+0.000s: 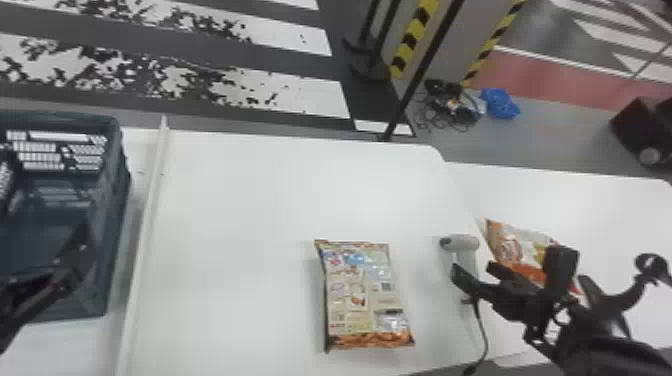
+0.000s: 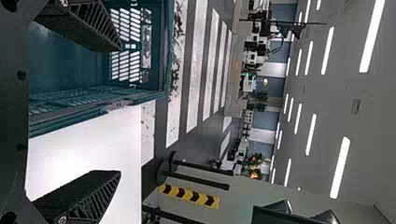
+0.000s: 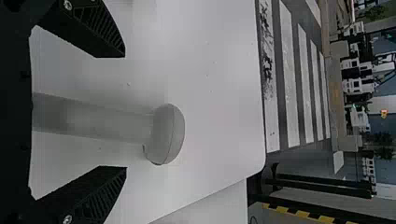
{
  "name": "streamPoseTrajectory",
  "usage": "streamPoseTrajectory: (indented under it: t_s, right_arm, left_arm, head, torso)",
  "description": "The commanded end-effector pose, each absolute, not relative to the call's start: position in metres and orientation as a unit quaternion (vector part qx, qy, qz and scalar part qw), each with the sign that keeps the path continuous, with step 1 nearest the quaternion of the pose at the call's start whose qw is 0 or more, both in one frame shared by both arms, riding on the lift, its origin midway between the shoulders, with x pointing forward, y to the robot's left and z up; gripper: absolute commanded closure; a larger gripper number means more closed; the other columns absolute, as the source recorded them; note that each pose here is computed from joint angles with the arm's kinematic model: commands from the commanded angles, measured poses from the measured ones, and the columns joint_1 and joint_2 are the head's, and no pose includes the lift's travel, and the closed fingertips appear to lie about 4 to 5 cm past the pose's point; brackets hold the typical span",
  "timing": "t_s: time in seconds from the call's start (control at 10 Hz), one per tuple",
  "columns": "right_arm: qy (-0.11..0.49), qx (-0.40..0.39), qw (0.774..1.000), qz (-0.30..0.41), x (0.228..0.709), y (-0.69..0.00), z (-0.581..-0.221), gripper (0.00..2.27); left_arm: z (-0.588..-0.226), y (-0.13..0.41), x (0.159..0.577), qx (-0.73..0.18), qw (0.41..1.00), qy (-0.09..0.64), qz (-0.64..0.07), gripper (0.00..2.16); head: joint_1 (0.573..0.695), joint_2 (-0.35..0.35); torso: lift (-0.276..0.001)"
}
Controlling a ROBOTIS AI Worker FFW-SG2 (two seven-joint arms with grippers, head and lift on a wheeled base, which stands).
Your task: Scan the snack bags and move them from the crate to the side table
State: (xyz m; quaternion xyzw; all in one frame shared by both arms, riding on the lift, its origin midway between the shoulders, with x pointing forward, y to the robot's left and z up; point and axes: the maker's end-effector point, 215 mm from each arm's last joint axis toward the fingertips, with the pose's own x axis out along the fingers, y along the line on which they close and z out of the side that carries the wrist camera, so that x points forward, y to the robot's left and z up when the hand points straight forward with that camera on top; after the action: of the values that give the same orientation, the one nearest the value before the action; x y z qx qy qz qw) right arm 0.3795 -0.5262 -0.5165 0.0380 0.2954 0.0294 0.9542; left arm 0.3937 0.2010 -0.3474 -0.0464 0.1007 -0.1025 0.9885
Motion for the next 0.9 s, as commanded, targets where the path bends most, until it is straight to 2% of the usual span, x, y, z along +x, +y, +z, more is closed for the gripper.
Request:
streamPoseTrajectory:
  t_s: [0.0,0.2,0.3,0.4,0.5,0.6,0.8]
  right_arm:
    - [0.301,0.044,0.952,0.028,0.377,-0.528,-0.526,0.09]
    - [0.297,0.043,0.953,0.033,0.378,-0.526,-0.531,0.13]
    - [0.302,0.041,0.952,0.036,0.38,-0.526,-0.537,0.29]
    - [0.294,0.04,0.954,0.044,0.382,-0.523,-0.534,0.98]
    - [0.298,0.043,0.953,0.041,0.38,-0.525,-0.537,2.09]
    - [0.296,0.042,0.953,0.04,0.381,-0.525,-0.537,2.24]
    - [0.29,0.038,0.956,0.038,0.379,-0.526,-0.536,2.24]
  left_arm:
    - [-0.345,0.2,0.392,-0.047,0.989,0.099,-0.103,0.05]
    - [-0.342,0.199,0.389,-0.044,0.989,0.099,-0.104,0.06]
    - [-0.342,0.198,0.388,-0.045,0.988,0.1,-0.105,0.06]
    - [-0.343,0.199,0.386,-0.041,0.989,0.101,-0.103,0.06]
    - [-0.348,0.2,0.382,-0.041,0.988,0.107,-0.101,0.06]
    - [-0.349,0.2,0.381,-0.041,0.988,0.109,-0.101,0.06]
    - [-0.342,0.199,0.38,-0.04,0.989,0.103,-0.102,0.06]
  head:
    - [0.695,-0.35]
    - [0.695,-0.35]
    - [0.695,-0.35]
    - [0.695,-0.35]
    - [0.695,-0.35]
    - [0.695,-0.35]
    - [0.695,-0.35]
  torso:
    - [-0.087]
    - [-0.087]
    - [-0.087]
    - [-0.087]
    - [-0.087]
    - [-0.087]
    - [-0.087]
